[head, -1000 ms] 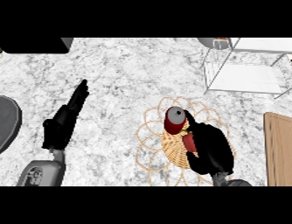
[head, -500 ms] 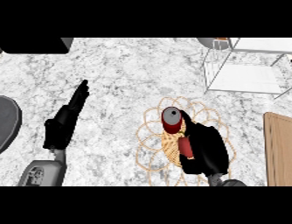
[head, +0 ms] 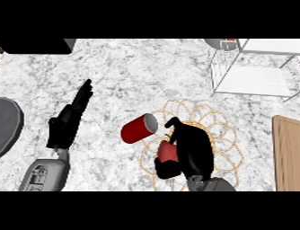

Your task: Pick the bell pepper from the placemat and place it in the tiered shelf

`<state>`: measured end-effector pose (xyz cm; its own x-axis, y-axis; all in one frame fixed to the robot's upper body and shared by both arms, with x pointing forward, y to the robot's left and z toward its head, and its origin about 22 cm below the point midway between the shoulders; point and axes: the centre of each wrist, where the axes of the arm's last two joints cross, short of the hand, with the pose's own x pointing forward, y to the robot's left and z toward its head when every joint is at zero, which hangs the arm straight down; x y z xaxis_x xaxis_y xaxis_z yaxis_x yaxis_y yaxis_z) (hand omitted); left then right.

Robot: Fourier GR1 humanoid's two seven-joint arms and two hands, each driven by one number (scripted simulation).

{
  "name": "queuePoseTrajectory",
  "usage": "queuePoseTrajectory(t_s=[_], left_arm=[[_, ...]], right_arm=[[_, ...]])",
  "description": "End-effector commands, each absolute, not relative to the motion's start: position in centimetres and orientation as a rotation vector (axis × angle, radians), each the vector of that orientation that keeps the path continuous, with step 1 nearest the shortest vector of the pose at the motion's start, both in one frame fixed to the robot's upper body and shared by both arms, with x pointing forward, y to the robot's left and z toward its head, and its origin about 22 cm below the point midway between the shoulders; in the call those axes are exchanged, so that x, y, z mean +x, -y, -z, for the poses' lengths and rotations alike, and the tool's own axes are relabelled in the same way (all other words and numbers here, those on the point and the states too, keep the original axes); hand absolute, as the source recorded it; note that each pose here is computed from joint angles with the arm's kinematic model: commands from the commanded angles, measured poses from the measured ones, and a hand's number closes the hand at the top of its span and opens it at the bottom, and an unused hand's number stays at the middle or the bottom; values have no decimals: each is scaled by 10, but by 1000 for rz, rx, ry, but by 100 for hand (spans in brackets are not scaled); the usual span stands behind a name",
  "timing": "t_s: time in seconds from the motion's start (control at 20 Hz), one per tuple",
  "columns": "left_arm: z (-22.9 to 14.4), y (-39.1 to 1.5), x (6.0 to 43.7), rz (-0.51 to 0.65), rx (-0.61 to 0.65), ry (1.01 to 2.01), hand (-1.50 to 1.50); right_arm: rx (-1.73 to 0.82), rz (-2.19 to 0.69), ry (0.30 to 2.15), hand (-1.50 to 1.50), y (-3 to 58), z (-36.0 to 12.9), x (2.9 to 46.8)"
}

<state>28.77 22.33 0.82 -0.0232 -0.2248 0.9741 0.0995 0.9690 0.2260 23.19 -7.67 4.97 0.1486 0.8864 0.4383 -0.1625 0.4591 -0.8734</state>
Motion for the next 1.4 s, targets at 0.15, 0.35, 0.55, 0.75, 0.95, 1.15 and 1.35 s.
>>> queuePoseTrajectory(t_s=[0.15,0.35,0.55,0.75,0.95,1.15,1.35], left_arm=[[-8,-236,287,251,122,1581,0],[-29,-209,296,251,126,1584,0],[-13,-220,281,268,125,1570,0],[-12,-216,291,262,99,1568,0],[-19,-223,289,252,119,1574,0],[-10,-223,280,265,109,1572,0],[-5,-223,273,260,115,1577,0]], right_arm=[[-663,-527,1433,150,64,-100,217],[-705,-466,1502,150,45,-126,202],[-803,-378,1541,150,65,-172,201],[-991,-329,1534,150,76,-208,203],[-1078,-245,1554,150,81,-217,197],[-1165,-170,1577,150,98,-247,213],[-1225,-196,1566,150,121,-269,233]])
